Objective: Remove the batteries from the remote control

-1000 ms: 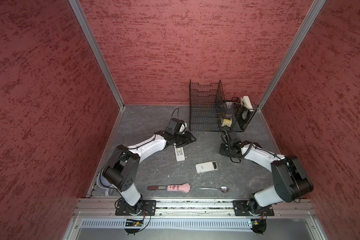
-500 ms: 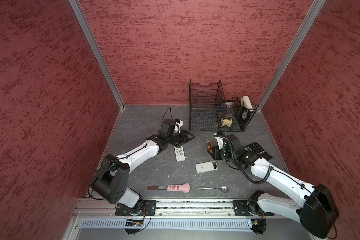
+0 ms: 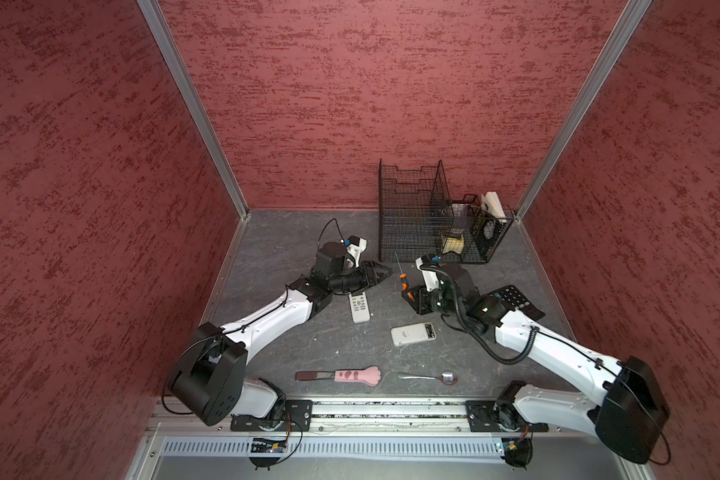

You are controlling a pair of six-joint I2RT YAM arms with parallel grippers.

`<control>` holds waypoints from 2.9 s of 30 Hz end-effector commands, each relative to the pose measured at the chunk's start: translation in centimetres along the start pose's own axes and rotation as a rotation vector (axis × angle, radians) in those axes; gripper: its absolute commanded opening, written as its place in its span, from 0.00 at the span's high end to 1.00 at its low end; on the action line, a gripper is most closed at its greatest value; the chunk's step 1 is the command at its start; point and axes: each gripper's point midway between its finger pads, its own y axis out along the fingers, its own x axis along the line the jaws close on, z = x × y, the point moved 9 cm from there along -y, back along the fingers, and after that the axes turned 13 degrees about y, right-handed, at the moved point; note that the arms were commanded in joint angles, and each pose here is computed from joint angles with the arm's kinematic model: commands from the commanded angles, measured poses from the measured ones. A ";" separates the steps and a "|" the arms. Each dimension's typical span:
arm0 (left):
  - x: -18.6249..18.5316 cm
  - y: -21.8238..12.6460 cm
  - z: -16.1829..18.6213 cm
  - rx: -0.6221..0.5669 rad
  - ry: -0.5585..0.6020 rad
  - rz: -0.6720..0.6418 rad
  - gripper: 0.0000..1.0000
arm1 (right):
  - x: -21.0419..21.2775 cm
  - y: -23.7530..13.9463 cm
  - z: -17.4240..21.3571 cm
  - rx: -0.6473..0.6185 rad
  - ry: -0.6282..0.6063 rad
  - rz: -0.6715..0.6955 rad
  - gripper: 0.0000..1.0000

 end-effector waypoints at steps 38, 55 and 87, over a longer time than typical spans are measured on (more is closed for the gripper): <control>0.2 4.6 -1.7 0.072 -0.028 0.053 0.80 | 4.1 0.6 -1.6 0.009 -0.143 0.163 1.00; 0.3 3.8 -3.8 -0.022 -0.073 0.120 1.00 | 4.8 -1.1 -2.3 -0.141 -0.015 0.054 0.53; -1.3 -0.4 -5.7 -0.239 -0.126 0.265 1.00 | 5.5 -0.5 -3.8 -0.457 0.424 -0.481 0.43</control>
